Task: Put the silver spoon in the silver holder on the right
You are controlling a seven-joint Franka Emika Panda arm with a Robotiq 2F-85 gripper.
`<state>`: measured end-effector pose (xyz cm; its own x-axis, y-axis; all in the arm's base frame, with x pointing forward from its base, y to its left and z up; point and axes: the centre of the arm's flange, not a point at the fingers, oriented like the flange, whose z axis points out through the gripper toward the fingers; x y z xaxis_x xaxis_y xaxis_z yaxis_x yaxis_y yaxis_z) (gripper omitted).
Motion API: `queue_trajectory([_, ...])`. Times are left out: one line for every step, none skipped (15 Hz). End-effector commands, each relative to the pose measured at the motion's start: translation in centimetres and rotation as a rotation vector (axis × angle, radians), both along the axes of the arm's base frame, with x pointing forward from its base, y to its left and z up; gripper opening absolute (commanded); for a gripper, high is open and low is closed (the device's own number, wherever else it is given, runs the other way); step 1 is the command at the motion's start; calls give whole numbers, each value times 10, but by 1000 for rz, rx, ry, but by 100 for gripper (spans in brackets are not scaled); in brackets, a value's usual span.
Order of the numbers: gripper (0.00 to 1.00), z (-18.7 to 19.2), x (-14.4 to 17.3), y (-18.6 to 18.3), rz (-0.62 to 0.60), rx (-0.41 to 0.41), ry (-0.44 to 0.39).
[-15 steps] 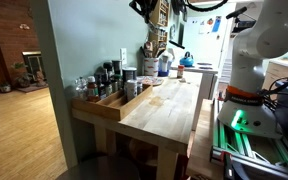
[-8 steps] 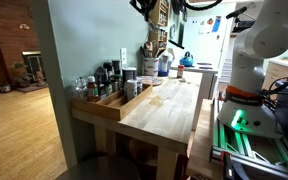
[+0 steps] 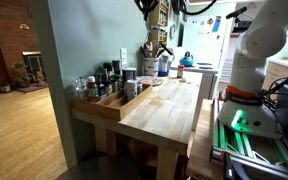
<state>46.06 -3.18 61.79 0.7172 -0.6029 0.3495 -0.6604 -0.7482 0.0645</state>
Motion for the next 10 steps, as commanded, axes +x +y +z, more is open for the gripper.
queue_trajectory([1, 11, -5, -48, -48, 102, -85])
queue_trajectory([1, 14, -8, -61, -72, 119, -113])
queue_trajectory([1, 17, -12, -71, -88, 130, -140])
queue_trajectory([1, 21, -15, -81, -100, 143, -168])
queue_trajectory([1, 25, -18, -88, -104, 162, -198])
queue_trajectory([1, 29, -20, -95, -126, 176, -236])
queue_trajectory([1, 34, -22, -102, -167, 200, -282])
queue_trajectory([1, 38, -23, -109, -203, 207, -330])
queue_trajectory([1, 42, -27, -115, -239, 220, -374])
queue_trajectory([1, 45, -30, -121, -272, 220, -419])
